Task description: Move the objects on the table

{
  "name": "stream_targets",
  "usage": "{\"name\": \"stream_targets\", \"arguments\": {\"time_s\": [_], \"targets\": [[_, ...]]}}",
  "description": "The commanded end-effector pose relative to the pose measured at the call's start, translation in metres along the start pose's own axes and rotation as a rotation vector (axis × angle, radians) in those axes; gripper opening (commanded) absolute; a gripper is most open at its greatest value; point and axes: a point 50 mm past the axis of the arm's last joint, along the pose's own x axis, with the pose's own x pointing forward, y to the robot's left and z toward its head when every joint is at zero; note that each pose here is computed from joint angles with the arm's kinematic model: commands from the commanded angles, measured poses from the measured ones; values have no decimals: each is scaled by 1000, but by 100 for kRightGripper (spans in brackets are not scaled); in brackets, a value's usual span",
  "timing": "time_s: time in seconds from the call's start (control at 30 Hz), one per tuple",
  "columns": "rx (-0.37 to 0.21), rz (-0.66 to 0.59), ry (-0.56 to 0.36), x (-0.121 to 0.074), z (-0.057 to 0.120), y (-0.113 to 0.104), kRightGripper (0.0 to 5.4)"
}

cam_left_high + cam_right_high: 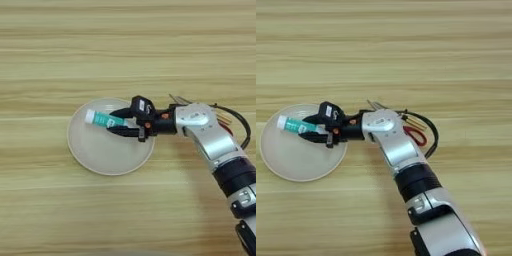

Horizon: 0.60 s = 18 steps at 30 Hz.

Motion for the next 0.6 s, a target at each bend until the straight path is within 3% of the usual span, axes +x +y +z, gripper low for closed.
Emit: {"name": "stream_targets", "arguments": {"time_s": [0.03, 0.27, 0.5, 0.53, 0.6], "targets": [[-98, -54, 16, 3, 13, -16, 168], [-108, -51, 60, 7, 5, -16, 168], [-110, -40, 45, 6, 6, -16, 168], [-111, -43, 40, 5, 7, -16, 205], [-111, -48, 29, 4, 9, -17, 222]]}}
